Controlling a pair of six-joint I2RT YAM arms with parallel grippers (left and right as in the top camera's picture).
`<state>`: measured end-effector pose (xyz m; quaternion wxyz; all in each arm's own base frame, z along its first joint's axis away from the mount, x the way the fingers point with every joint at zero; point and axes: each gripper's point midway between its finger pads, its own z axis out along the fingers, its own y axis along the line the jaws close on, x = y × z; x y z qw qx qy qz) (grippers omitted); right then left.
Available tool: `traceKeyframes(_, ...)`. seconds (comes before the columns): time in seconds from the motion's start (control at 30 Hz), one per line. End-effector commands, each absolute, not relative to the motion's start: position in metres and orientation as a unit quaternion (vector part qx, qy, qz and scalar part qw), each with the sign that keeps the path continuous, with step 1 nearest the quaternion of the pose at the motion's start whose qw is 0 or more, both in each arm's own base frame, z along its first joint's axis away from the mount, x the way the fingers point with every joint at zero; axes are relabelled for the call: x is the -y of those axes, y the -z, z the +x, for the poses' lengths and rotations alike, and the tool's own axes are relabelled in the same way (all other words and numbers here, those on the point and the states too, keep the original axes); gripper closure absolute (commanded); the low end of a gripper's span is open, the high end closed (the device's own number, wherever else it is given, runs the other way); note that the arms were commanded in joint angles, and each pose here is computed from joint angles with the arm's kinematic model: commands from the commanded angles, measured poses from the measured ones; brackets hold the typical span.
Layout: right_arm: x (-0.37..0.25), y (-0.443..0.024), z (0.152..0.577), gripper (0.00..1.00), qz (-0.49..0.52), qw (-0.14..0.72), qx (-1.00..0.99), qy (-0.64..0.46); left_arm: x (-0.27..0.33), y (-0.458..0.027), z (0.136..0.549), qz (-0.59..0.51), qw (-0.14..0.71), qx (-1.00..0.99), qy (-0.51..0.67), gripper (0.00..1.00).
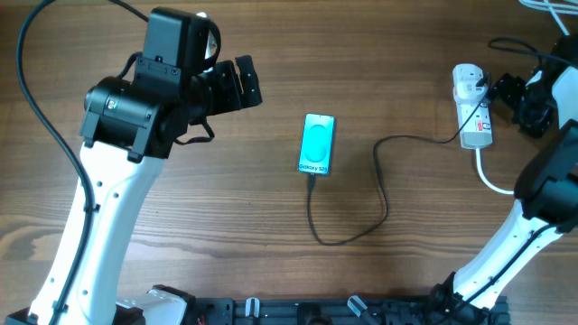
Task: Plug charger to phone and switch on socket
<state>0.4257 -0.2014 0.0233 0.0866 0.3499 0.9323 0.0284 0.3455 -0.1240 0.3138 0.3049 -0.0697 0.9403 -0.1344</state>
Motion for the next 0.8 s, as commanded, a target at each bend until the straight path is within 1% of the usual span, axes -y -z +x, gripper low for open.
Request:
traceKeyframes(0.0,0.196,-0.004,0.422,0.0,0.343,0.066,-0.936,-0.038,0.122,-0.315,0.345,-0.075,0.308,-0.939,0.131,0.0)
traceKeyframes(0.13,0.194,0.005,0.42,0.0,0.343,0.055,-0.937,-0.044,0.122,-0.315,0.345,-0.075,0.308,-0.939,0.131,0.0)
traceKeyframes(0.43,0.188,0.005,0.417,0.0,0.341,0.046,-0.937,-0.055,0.122,-0.315,0.345,-0.075,0.308,-0.939,0.131,0.0)
traceKeyframes(0.53,0.179,0.004,0.42,0.0,0.326,0.048,-0.94,-0.083,0.122,-0.315,0.345,-0.075,0.308,-0.939,0.131,0.0)
traceKeyframes(0.77,0.176,0.004,0.419,0.0,0.324,0.044,-0.941,-0.087,0.122,-0.315,0.345,-0.075,0.308,-0.939,0.131,0.0)
